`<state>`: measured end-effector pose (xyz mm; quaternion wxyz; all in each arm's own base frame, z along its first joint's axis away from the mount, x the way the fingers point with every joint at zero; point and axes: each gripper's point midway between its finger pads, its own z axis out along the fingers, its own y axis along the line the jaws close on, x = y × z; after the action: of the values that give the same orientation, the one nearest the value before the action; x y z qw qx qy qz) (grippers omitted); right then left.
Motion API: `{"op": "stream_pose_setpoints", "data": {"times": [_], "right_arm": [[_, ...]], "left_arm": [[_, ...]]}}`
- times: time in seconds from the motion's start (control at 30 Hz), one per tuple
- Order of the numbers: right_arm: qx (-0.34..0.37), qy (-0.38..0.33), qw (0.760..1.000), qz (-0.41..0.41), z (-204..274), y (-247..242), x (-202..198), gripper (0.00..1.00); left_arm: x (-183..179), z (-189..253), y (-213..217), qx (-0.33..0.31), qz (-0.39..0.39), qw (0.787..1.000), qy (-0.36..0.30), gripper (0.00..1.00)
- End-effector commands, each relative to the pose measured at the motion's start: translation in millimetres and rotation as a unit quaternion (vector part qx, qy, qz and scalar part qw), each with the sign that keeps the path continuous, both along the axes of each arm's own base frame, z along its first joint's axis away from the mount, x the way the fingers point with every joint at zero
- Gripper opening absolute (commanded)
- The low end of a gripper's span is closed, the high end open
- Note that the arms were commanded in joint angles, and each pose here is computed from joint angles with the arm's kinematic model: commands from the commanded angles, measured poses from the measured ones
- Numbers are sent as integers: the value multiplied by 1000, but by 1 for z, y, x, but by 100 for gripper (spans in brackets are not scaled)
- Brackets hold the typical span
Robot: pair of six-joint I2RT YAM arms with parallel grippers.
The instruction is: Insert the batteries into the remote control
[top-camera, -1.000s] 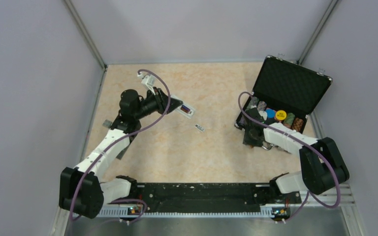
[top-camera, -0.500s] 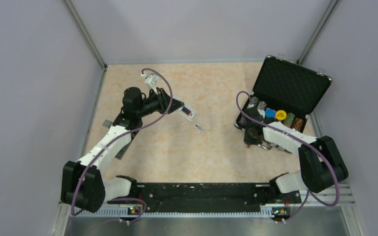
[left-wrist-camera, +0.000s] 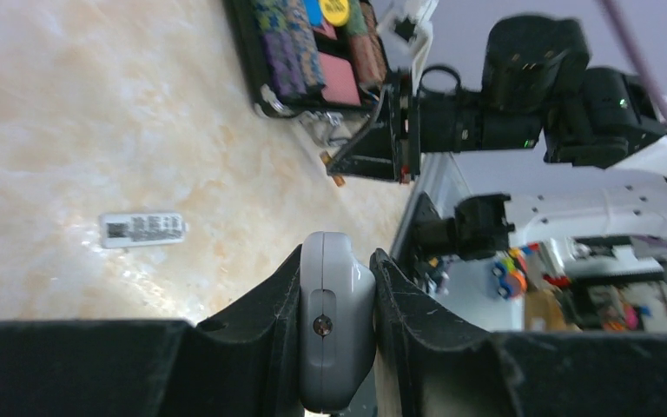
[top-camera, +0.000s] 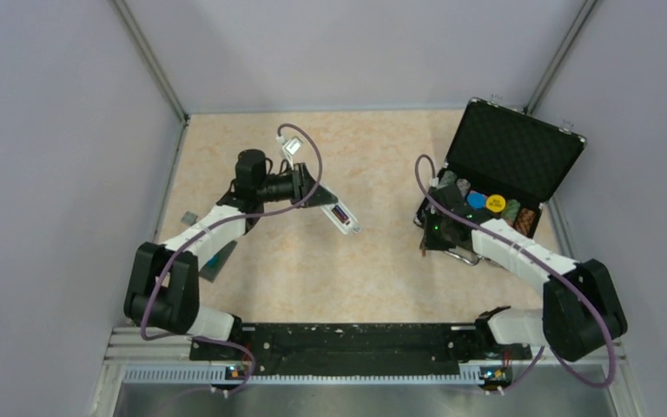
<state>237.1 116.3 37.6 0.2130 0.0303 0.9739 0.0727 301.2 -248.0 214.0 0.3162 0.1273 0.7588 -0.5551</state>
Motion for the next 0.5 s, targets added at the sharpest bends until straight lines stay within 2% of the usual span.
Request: {"op": "stream_pose_setpoints", "data": {"times": [0.0,0.23,0.47], "right_arm": [[106,-99,985,89,79,55,21,0],[210,-175,944,187,170,105,13,0],[237,-151,934,223,211,126,-2,0]], "left_arm": [[-27,26,-23,-51,-137,989,-36,0],[-41,24,-49,-63,-226,972,-22,0],[-35,12,-66,-69,-248,964,63,0]]}}
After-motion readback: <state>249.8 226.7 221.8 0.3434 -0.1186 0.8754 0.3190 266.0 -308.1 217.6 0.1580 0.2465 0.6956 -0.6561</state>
